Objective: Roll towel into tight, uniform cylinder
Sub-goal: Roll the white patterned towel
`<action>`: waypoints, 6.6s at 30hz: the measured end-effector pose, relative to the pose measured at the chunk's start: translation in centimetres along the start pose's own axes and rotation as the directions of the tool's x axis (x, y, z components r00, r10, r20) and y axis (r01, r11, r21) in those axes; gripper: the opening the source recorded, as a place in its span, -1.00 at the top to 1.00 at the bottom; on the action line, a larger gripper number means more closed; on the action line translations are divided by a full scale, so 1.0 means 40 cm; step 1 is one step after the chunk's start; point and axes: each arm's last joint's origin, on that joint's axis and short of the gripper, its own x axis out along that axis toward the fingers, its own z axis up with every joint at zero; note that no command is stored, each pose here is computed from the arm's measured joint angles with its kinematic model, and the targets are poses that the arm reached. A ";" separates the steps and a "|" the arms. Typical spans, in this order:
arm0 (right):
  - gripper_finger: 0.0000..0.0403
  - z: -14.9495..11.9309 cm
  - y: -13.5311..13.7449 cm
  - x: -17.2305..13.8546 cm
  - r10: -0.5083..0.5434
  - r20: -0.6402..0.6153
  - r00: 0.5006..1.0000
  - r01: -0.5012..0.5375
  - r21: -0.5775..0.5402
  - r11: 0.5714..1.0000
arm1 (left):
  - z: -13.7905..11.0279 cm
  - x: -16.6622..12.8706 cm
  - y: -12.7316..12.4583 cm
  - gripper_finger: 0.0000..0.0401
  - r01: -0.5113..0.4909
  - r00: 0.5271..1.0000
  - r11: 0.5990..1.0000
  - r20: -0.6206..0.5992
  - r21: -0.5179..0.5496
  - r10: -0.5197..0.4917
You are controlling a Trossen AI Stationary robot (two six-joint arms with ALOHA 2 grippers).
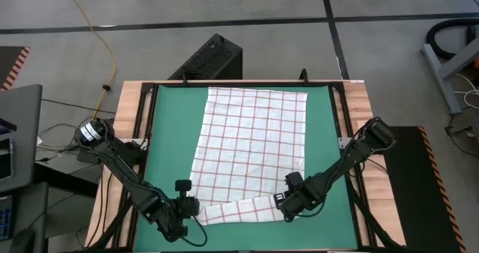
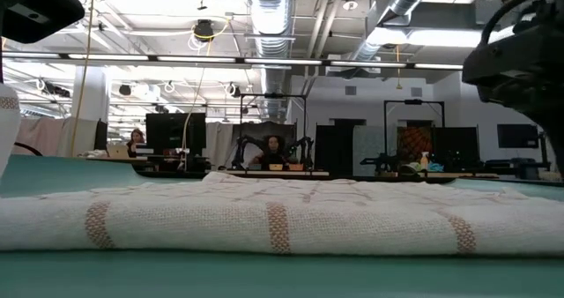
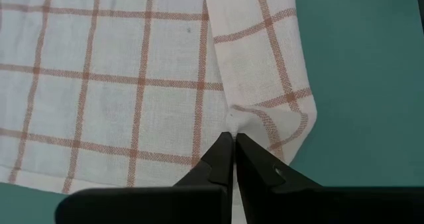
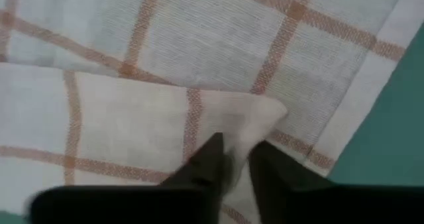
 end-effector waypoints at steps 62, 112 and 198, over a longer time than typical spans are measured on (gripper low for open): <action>0.97 -0.309 -0.039 -0.191 0.502 0.023 0.864 -0.240 -0.859 0.453 | -0.044 -0.071 -0.158 1.00 0.362 0.910 0.919 0.274 -0.157 -0.312; 0.28 -0.405 -0.061 -0.065 0.361 -0.115 0.925 -0.246 -0.907 0.341 | 0.093 0.074 0.041 0.73 0.157 0.930 0.975 0.356 -0.157 -0.093; 0.55 0.704 0.117 -0.063 0.294 0.420 0.858 0.199 -0.801 0.565 | 0.037 0.151 0.403 1.00 0.314 0.932 0.859 0.303 -0.404 -0.198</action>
